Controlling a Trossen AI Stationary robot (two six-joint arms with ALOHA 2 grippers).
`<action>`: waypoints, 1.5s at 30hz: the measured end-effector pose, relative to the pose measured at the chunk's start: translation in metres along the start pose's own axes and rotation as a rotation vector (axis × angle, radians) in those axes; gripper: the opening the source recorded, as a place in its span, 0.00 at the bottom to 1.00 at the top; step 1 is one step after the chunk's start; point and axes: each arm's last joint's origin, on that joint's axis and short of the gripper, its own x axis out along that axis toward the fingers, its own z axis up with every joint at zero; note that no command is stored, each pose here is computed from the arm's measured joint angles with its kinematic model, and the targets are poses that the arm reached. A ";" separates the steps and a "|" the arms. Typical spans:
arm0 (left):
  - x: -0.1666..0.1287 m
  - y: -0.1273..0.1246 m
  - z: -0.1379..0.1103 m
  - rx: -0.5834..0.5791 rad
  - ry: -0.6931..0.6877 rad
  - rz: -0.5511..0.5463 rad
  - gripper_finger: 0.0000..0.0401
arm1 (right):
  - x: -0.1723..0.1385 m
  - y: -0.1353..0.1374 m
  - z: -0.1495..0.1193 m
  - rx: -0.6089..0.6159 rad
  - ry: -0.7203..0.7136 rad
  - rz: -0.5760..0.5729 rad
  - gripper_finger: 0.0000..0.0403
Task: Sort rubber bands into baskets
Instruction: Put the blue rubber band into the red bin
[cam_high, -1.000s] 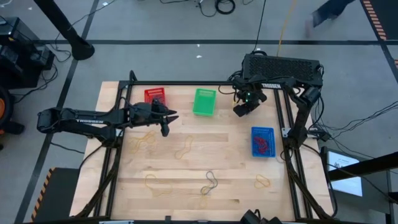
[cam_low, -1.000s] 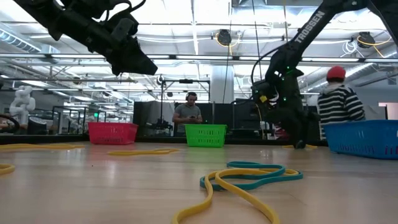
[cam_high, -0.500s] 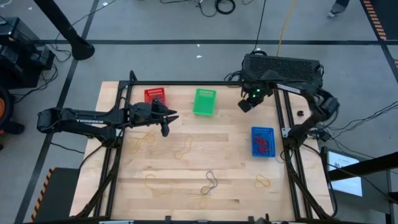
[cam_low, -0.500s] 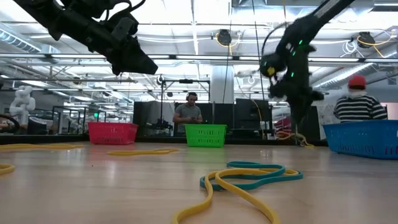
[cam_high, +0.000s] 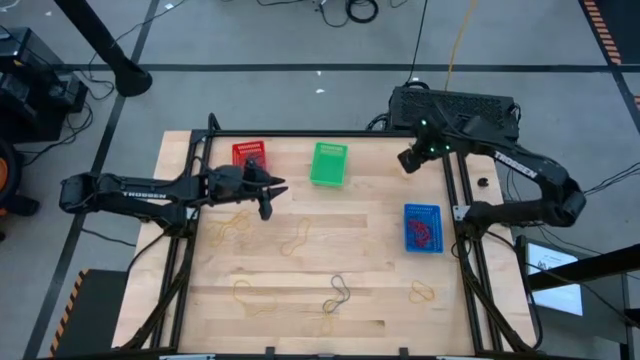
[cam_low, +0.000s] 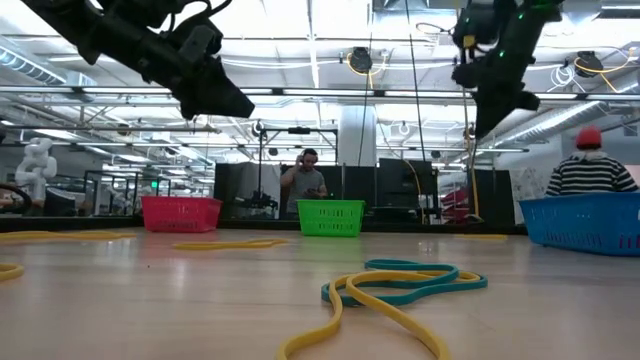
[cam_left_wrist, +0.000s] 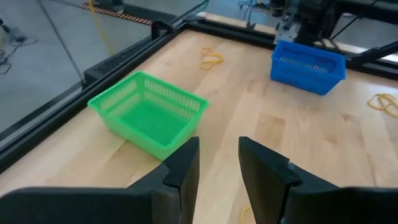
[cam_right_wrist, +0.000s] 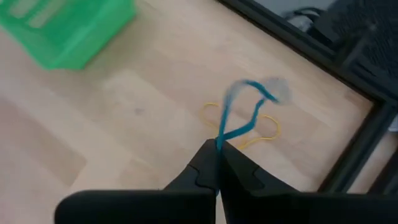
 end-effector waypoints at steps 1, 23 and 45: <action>0.001 -0.002 0.000 0.008 -0.009 -0.008 0.30 | -0.003 0.003 -0.002 -0.019 -0.006 0.012 0.00; 0.055 -0.093 -0.029 0.463 -0.340 -0.469 0.30 | -0.037 0.158 -0.070 -0.433 -0.121 0.561 0.00; 0.129 -0.164 -0.040 0.468 -0.287 -0.524 0.80 | 0.008 0.255 -0.137 -0.636 -0.071 0.668 0.00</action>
